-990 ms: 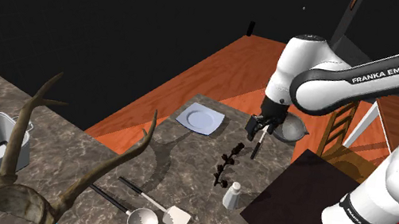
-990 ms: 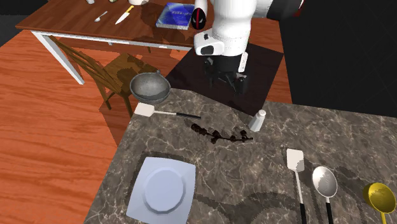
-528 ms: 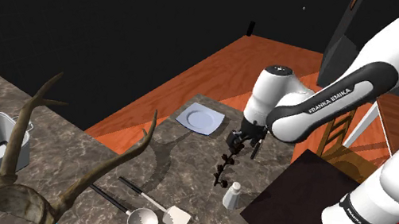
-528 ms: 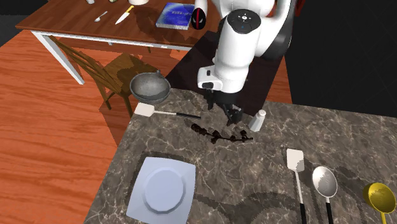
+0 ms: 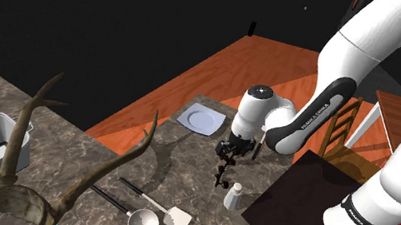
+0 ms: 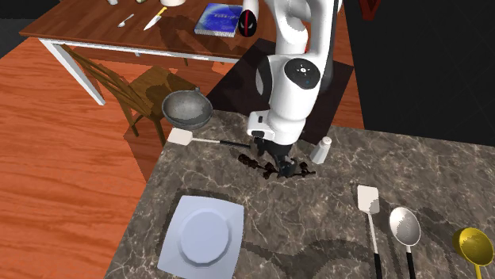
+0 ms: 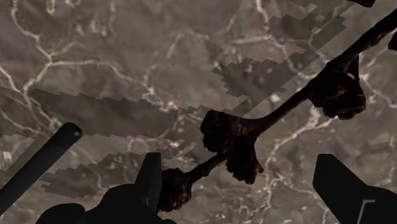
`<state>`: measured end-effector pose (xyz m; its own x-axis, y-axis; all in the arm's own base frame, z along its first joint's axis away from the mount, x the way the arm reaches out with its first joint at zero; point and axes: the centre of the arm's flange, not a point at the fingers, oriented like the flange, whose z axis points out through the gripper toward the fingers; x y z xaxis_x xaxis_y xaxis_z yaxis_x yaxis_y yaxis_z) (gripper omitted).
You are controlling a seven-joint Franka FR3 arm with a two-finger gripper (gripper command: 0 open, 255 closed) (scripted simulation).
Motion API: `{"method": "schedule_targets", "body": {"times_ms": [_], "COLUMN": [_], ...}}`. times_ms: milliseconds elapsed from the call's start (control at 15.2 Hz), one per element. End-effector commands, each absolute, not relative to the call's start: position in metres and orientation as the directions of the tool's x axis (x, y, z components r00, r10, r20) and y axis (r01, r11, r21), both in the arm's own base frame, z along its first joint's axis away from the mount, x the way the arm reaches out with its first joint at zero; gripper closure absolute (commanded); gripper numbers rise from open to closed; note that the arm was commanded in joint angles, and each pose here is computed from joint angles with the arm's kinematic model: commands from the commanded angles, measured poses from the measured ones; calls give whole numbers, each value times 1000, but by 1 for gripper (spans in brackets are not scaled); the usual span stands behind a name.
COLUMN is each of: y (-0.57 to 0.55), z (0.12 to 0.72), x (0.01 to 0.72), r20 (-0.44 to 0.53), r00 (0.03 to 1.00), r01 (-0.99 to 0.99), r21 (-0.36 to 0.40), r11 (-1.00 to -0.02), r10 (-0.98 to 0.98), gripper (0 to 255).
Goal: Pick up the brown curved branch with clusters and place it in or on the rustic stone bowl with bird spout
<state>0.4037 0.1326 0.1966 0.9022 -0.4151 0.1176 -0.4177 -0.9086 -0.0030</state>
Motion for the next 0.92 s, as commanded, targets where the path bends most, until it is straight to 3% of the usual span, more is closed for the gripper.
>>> {"method": "schedule_targets", "body": {"times_ms": [0, 726, 792, 858], "y": [132, 131, 131, 131], "z": [185, 166, 166, 166], "x": [406, 408, 408, 408], "r20": [119, 119, 119, 119], "r00": [902, 902, 902, 902], "r01": [-418, -418, -418, -418], "r21": [-3, -3, -3, -3], "r11": [-908, -908, -908, -908], "r10": [-415, -415, -415, -415], "gripper": [0, 0, 255, 255]}}
